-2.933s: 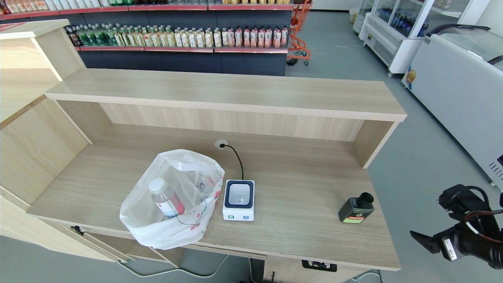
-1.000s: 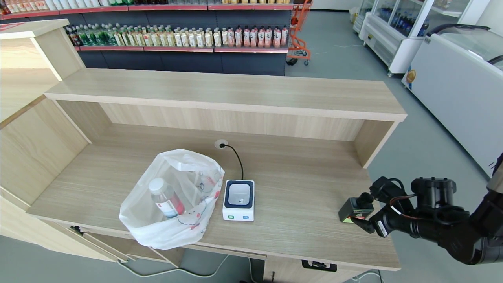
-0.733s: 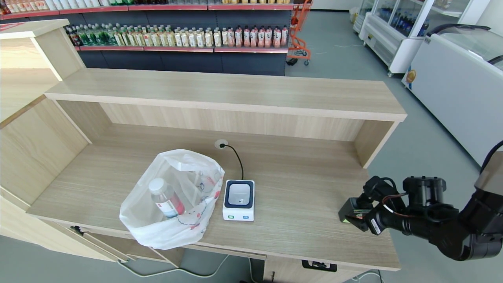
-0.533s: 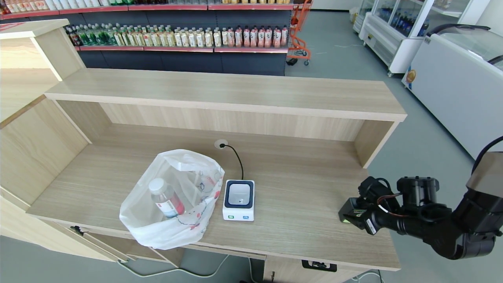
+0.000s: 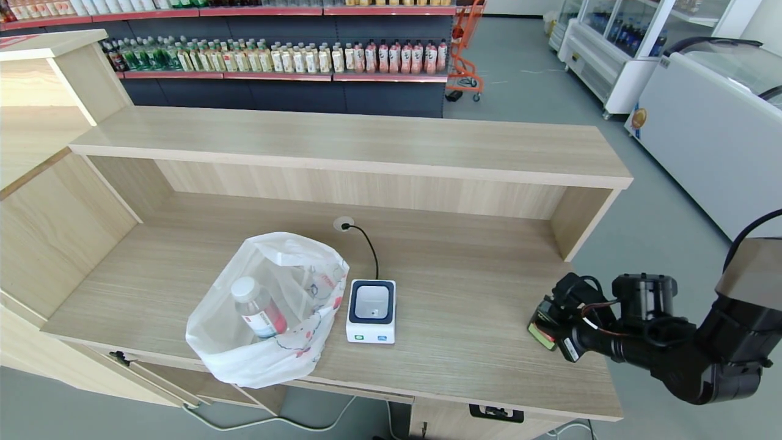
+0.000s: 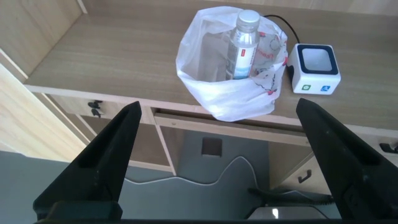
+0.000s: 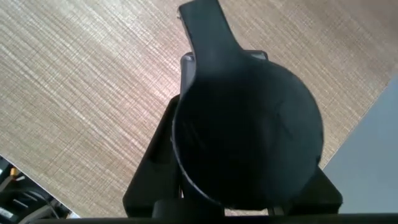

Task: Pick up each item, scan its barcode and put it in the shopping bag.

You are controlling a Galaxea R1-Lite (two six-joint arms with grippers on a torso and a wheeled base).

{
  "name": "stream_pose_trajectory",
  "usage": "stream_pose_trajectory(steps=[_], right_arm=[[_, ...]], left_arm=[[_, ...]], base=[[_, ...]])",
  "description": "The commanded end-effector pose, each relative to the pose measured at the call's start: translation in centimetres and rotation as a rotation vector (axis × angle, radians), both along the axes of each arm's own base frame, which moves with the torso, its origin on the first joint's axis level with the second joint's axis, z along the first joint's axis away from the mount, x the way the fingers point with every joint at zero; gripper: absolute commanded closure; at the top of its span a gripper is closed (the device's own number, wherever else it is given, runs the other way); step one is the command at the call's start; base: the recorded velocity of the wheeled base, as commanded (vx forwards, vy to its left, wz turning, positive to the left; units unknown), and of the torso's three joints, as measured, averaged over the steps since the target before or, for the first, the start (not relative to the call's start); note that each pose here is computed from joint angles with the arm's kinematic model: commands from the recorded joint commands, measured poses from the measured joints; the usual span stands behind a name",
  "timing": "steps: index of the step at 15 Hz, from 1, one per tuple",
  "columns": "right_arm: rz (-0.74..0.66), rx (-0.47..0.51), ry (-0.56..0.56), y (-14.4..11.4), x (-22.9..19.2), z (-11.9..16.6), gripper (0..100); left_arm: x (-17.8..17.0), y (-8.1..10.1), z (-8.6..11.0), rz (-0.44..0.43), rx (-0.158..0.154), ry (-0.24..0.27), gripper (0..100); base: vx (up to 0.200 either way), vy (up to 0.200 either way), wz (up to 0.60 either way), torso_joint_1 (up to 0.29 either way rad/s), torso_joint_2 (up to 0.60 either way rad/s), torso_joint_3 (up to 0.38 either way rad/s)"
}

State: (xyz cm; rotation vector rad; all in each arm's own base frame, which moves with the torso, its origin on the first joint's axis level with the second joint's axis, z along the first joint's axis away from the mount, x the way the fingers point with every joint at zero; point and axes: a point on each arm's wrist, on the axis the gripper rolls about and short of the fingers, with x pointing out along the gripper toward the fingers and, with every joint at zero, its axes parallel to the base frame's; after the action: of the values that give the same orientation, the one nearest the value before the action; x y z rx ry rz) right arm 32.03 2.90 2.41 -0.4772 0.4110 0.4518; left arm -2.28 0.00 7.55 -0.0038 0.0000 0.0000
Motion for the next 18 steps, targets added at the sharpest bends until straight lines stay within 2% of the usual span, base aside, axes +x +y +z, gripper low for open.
stream_pose_trajectory(steps=[1,2,5,6,8,9,13,14,16,18], right_arm=[[-0.010,0.013,-0.067,-0.2,-0.2,1.3,100],[-0.040,0.027,-0.165,-0.9,-0.5,3.3,100],[-0.049,0.033,-0.350,-1.4,-2.8,7.6,100],[-0.025,-0.005,-0.483,-1.3,-4.4,9.9,100],[0.077,-0.091,-0.680,0.3,-6.9,13.9,100],[0.117,-0.088,-0.716,1.2,-8.1,14.6,100],[0.297,-0.237,-0.851,2.7,-13.8,15.2,100],[0.307,-0.246,-0.859,2.8,-14.2,15.2,100],[0.333,-0.335,-0.878,2.0,-17.5,14.1,100],[0.351,-0.412,-0.907,1.8,-18.4,13.8,100]], left_arm=[[0.0,0.0,0.0,0.000,-0.001,0.000,0],[0.0,0.0,0.0,0.000,-0.001,-0.002,0],[0.0,0.0,0.0,0.000,-0.001,0.000,0],[0.0,0.0,0.0,0.000,-0.001,0.000,0],[0.0,0.0,0.0,0.000,-0.001,-0.002,0],[0.0,0.0,0.0,0.000,0.001,0.000,0],[0.0,0.0,0.0,0.000,-0.001,-0.002,0],[0.0,0.0,0.0,0.000,-0.001,0.000,0],[0.0,0.0,0.0,0.000,-0.001,0.000,0],[0.0,0.0,0.0,0.000,0.001,-0.002,0]], base=[[0.000,0.000,0.00,0.000,0.00,0.000],[0.000,0.000,0.00,0.000,0.00,0.000],[0.000,0.000,0.00,0.000,0.00,0.000],[0.000,0.000,0.00,0.000,0.00,0.000],[0.000,0.000,0.00,0.000,0.00,0.000],[0.000,0.000,0.00,0.000,0.00,0.000],[0.000,0.000,0.00,0.000,0.00,0.000],[0.000,0.000,0.00,0.000,0.00,0.000],[0.000,0.000,0.00,0.000,0.00,0.000],[0.000,0.000,0.00,0.000,0.00,0.000]])
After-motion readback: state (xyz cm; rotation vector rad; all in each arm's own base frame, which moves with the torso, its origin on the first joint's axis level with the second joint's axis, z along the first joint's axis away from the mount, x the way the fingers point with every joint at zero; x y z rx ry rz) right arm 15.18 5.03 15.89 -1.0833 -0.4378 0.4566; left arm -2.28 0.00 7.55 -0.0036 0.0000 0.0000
